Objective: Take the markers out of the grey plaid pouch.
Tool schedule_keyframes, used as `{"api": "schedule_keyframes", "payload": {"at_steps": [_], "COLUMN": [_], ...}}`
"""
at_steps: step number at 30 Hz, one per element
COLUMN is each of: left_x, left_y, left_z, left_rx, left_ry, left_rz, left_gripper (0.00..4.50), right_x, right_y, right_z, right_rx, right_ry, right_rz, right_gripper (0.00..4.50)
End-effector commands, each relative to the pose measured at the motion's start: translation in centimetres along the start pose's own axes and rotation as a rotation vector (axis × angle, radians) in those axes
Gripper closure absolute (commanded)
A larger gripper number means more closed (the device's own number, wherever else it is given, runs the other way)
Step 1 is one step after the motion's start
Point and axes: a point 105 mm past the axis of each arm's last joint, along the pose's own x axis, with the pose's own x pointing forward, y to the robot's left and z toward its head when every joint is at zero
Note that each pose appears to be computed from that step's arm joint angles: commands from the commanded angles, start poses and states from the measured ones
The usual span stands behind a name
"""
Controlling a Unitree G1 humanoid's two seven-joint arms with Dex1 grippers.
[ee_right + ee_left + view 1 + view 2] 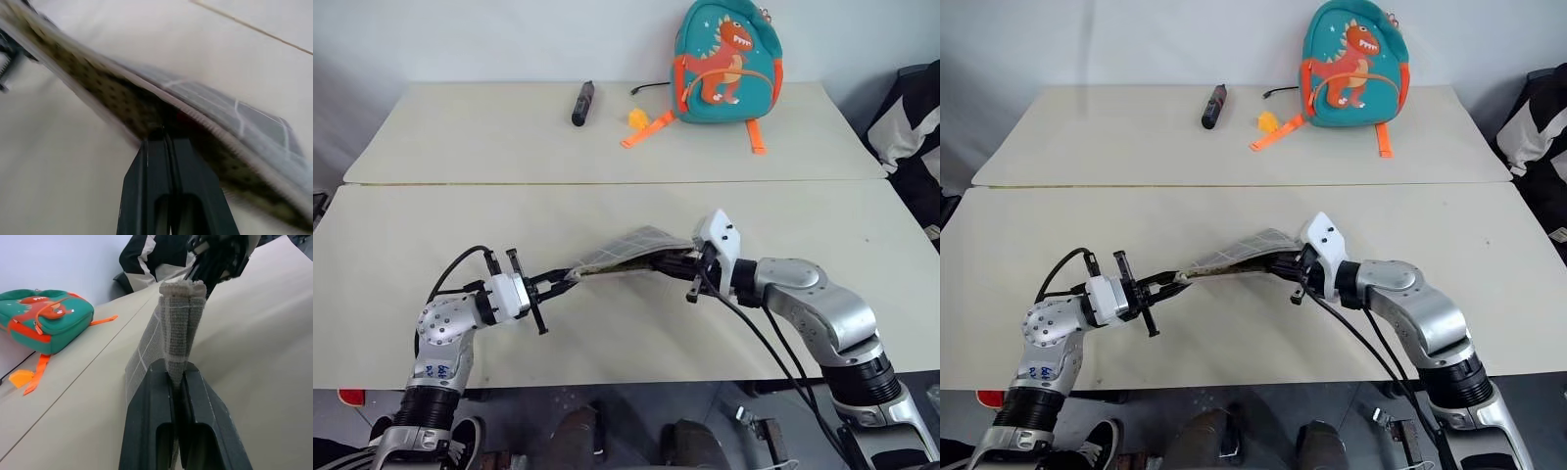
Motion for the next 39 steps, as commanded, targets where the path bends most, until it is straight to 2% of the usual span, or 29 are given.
{"api": "schedule_keyframes", "payload": {"at_steps": [1,4,7,9,11,12,15,20,26,27,34,37,39], "left_x": [0.8,1.2,1.3,1.2,1.2,1.1,1.0,1.0,1.1,1.1,1.2,1.3,1.3], "left_y": [-0.7,-1.2,-0.8,-0.5,-0.4,-0.2,0.1,0.2,0.5,0.5,0.6,0.5,0.4], "left_z": [0.9,0.9,1.2,1.4,1.4,1.4,1.4,1.2,1.2,1.2,1.3,1.3,1.3], "left_rx": [0.026,0.017,0.023,0.024,0.036,0.048,0.053,0.043,0.035,0.037,0.035,0.035,0.031], "left_ry": [-0.035,-0.042,-0.051,-0.058,-0.057,-0.057,-0.057,-0.058,-0.067,-0.067,-0.073,-0.075,-0.08], "left_rz": [-0.069,-0.119,-0.128,-0.124,-0.122,-0.116,-0.11,-0.104,-0.085,-0.087,-0.083,-0.084,-0.085], "left_gripper": [4.5,4.5,4.5,4.5,4.5,4.5,4.5,4.5,4.5,4.5,4.5,4.5,4.5], "right_x": [1.5,2.8,3.5,3.7,3.8,3.7,3.6,3.8,3.9,3.9,3.6,3.6,3.7], "right_y": [0.5,1.3,1.2,1.1,1.0,0.9,0.1,0.0,0.4,0.3,-0.3,-0.2,-0.1], "right_z": [2.4,1.6,-1.3,-2.3,-2.6,-2.5,-1.5,-0.1,0.0,0.0,-0.1,0.4,0.8], "right_rx": [-0.1,-0.228,-0.583,-0.742,-0.824,-0.836,-0.876,-0.893,-0.87,-0.868,-0.825,-0.784,-0.772], "right_ry": [-0.07,-0.038,0.128,0.175,0.198,0.199,0.164,0.106,0.089,0.089,0.098,0.06,0.039], "right_rz": [0.003,-0.006,-0.031,-0.039,-0.029,-0.027,-0.073,-0.101,-0.102,-0.103,-0.135,-0.152,-0.163], "right_gripper": [4.47,4.47,4.47,4.47,4.47,4.31,3.62,2.01,0.17,0.05,0.05,0.7,1.4]}}
